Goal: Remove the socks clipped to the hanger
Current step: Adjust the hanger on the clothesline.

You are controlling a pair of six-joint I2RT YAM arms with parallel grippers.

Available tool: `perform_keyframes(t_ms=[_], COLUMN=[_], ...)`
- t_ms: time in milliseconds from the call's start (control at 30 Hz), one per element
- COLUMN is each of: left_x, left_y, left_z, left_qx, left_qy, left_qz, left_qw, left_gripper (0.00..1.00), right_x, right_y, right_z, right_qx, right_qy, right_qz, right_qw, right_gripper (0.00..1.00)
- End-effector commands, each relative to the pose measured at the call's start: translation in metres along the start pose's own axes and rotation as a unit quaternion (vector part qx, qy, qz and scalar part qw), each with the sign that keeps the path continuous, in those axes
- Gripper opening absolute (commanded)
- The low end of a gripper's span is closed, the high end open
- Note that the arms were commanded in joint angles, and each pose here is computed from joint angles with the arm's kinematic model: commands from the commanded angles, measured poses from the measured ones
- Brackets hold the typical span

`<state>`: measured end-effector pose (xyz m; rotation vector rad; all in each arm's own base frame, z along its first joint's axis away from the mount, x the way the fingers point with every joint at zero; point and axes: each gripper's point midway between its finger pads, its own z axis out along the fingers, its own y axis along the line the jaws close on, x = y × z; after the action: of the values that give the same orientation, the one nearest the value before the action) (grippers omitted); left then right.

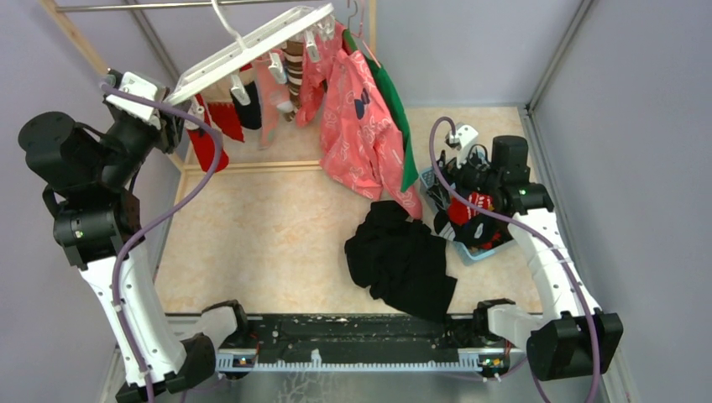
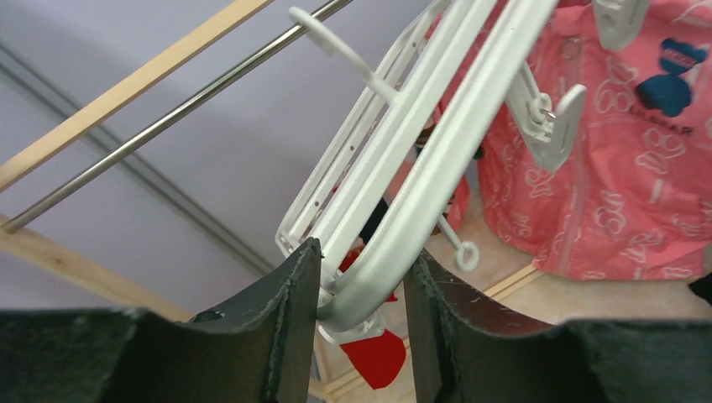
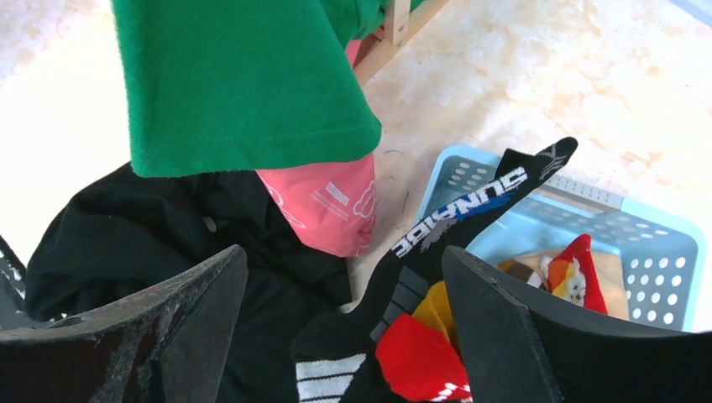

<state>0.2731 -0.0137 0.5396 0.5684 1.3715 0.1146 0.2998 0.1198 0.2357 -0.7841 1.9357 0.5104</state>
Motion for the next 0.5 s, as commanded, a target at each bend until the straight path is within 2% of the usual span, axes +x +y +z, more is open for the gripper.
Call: perform_keyframes(t_ms=[0, 167, 467], left_x=[-0.017, -0.019, -0.028], left_y=[-0.020, -0.031, -0.060], left_z=[0.006, 0.012, 0.005], left_qx=[0.065, 0.101, 0.178], left_qy=[-0.045, -0.057, -0.087], left_qz=[-0.016, -0.044, -0.070], left_qw=[0.997, 0.992, 0.978], left_gripper=[0.44, 0.40, 0.57], right_x=[-0.008, -0.007, -0.004], right_y=[-0.003, -0.004, -0.005], right_z=[0.002, 0.003, 0.006], right_qx=[0.003, 0.002, -0.001], right_qy=[-0.017, -0.014, -0.009], right_qz=[-0.015, -0.013, -0.011], right_qw=[1.000, 1.000, 1.000], right_gripper=[0.87, 0.86, 0.86])
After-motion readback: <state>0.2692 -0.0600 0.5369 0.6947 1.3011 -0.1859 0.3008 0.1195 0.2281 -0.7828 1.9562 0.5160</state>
